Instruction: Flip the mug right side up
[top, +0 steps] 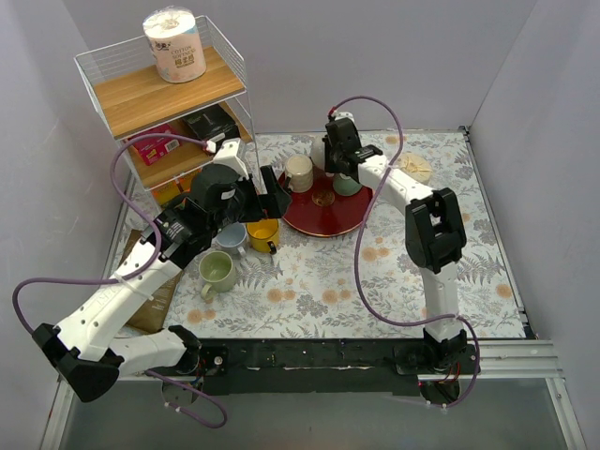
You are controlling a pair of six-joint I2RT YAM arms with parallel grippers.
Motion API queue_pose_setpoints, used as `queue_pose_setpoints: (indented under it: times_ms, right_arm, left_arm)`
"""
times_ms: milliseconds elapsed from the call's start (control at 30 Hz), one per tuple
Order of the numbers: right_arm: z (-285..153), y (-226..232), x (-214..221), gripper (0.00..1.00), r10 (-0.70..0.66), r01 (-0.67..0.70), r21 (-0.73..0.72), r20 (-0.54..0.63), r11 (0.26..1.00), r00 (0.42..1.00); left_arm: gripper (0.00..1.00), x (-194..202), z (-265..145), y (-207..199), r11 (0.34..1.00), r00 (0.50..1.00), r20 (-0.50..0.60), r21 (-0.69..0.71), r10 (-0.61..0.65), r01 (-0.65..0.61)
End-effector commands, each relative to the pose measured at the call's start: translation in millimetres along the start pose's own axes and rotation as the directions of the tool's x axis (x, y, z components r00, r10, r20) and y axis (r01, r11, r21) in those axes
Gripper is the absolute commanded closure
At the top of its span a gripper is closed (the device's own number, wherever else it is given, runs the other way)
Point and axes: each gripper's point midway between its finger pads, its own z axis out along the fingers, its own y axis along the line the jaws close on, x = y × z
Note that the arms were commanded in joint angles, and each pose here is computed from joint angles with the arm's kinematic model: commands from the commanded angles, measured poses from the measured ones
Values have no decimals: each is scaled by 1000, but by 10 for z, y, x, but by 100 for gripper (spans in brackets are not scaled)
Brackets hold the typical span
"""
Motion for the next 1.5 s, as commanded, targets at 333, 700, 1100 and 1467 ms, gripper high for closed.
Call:
queue_pose_setpoints:
  times_ms: [333, 700, 1100, 1467]
  right_arm:
    - [-1895, 410, -1356, 99, 247, -113, -375, 331, 920, 911]
    - [-3592, 528, -1286, 99, 417, -70, -690, 350, 720, 839]
    - [-4596, 411, -1085, 99, 539, -71, -817, 311, 573, 783]
    - [-4898, 507, -1046, 99, 619, -50, -914, 231, 402, 750]
  left_arm:
    - [2, -19, -167, -245, 987, 1000, 2, 157, -31, 31]
    - [2, -199, -404, -932, 858, 999, 46, 514, -22, -4]
    - [2, -452, -902, -1655, 542, 993, 102, 838, -55, -55]
    - [2, -688, -671, -1906, 455, 967, -46, 876, -249, 159]
